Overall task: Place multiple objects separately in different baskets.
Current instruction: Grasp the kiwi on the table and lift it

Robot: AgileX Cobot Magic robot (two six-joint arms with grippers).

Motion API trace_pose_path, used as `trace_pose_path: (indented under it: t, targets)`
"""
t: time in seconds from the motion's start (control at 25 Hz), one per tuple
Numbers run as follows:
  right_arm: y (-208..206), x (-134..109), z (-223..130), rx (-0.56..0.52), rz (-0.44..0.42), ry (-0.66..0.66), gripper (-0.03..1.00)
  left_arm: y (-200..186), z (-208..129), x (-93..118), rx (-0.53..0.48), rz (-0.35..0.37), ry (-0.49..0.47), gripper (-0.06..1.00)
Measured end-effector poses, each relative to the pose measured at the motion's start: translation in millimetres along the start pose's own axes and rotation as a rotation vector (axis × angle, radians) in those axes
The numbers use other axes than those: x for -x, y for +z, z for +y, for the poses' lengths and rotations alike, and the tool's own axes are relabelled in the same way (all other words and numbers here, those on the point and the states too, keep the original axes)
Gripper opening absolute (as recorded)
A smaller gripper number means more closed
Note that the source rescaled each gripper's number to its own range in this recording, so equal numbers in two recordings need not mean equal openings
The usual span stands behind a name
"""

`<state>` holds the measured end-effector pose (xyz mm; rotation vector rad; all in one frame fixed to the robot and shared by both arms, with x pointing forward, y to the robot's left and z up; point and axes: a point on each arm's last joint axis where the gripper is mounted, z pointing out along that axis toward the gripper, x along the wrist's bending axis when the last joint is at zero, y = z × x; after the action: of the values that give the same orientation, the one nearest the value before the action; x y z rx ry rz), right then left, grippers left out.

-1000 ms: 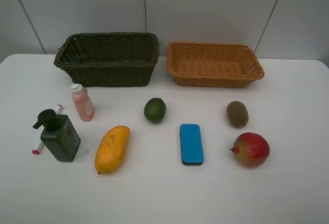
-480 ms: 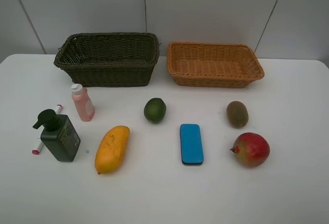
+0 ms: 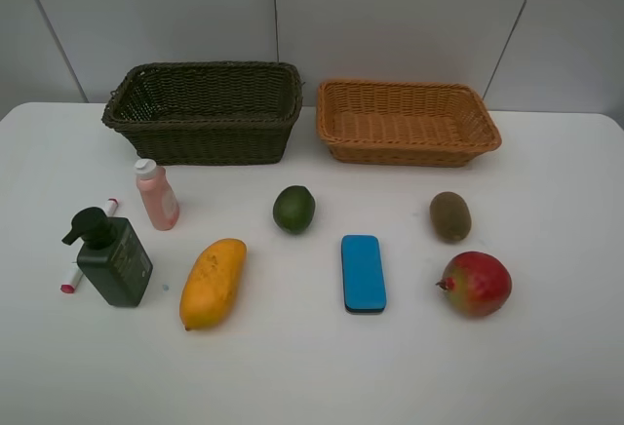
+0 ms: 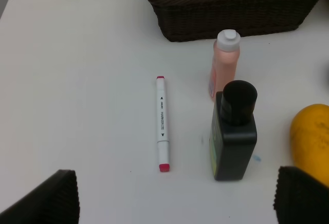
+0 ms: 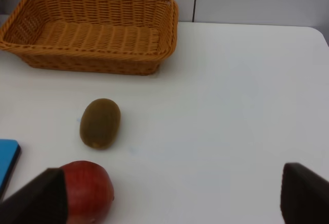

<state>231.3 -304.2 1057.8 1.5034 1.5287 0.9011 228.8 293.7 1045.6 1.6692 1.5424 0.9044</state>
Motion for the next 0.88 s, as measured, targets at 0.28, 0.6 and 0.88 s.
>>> trace_pose_path:
  t: [0.28, 0.6, 0.88]
  targets:
    - [17.0, -0.5, 19.4, -0.098, 0.004, -0.008, 1.0, 0.0, 0.0, 0.0, 0.0, 0.0, 0.0, 1.0]
    - [54.3, -1.8, 62.5, -0.221, 0.015, -0.016, 1.0, 0.0, 0.0, 0.0, 0.0, 0.0, 0.0, 1.0]
    - [103.3, -8.4, 93.6, -0.311, 0.064, 0.025, 1.0, 0.0, 0.0, 0.0, 0.0, 0.0, 0.0, 1.0]
